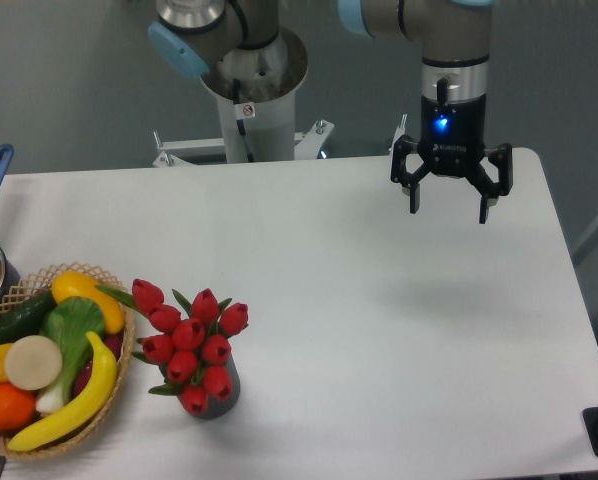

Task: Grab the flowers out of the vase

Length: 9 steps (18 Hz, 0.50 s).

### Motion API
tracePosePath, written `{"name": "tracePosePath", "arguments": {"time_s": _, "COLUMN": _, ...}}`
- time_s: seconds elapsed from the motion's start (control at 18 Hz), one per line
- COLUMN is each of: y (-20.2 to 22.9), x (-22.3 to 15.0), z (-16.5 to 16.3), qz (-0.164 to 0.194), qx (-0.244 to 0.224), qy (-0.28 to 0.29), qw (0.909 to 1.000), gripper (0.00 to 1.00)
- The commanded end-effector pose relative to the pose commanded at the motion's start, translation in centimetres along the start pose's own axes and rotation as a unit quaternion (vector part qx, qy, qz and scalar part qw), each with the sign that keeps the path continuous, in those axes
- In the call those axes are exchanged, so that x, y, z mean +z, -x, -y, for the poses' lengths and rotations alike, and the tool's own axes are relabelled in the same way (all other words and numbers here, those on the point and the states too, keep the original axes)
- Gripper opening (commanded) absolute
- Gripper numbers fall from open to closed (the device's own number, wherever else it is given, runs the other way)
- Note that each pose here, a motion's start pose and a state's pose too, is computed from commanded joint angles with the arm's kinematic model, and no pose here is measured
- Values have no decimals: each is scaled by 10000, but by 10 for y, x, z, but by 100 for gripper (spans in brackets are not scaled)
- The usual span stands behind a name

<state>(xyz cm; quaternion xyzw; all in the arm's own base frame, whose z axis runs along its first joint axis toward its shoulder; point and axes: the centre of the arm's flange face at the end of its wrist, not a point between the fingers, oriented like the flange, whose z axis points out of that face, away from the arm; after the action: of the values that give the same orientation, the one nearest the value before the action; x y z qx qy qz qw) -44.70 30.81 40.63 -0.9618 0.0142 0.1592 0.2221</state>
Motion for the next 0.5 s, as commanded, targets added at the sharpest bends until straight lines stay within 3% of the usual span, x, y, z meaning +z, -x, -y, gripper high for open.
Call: {"name": "tracePosePath", "arguments": {"time_s": 0.5, "y": -9, "x": 13, "z": 0, "qz": -181, "qx": -95, "qy": -48, "qw": 9998, "gripper": 100}}
